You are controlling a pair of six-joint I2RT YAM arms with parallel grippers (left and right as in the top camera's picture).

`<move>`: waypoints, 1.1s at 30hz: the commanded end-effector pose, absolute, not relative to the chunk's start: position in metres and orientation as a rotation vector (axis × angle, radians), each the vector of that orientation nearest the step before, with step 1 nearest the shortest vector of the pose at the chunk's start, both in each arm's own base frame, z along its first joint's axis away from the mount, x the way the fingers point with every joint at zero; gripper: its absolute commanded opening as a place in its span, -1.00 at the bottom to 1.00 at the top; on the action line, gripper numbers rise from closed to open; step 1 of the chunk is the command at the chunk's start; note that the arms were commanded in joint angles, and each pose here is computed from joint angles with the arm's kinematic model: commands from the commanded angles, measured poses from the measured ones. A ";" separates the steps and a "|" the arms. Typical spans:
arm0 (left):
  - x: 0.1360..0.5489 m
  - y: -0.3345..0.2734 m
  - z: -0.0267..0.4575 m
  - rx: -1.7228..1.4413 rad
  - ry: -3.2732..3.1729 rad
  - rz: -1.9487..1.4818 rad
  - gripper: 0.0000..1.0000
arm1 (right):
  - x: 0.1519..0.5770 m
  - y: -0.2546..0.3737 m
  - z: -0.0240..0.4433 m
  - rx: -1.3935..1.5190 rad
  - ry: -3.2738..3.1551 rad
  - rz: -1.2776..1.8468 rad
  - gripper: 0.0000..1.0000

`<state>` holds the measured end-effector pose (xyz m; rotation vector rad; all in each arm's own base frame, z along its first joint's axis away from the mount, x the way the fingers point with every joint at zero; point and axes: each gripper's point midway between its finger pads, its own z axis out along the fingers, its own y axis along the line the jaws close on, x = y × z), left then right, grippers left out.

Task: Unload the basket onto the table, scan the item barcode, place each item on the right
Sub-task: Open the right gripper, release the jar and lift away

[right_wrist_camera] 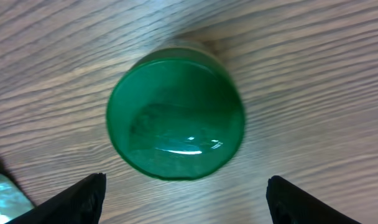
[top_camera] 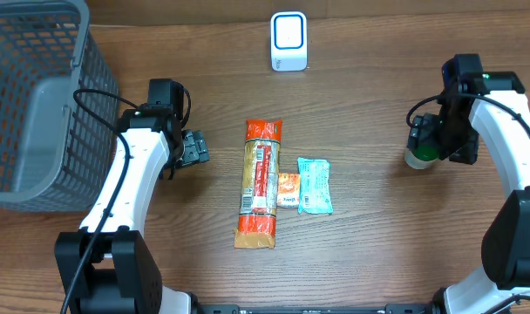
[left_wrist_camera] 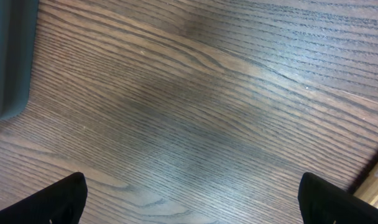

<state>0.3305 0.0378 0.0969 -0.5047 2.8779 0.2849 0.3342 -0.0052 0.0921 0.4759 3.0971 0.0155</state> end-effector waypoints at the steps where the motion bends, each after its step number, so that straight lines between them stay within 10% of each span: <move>1: 0.334 0.041 0.104 -0.492 2.853 0.303 1.00 | 0.332 0.009 0.085 0.528 3.107 0.162 0.69; 33: 0.334 0.041 0.104 -0.492 2.853 0.303 0.99 | 0.374 0.110 0.127 0.232 2.878 0.747 0.69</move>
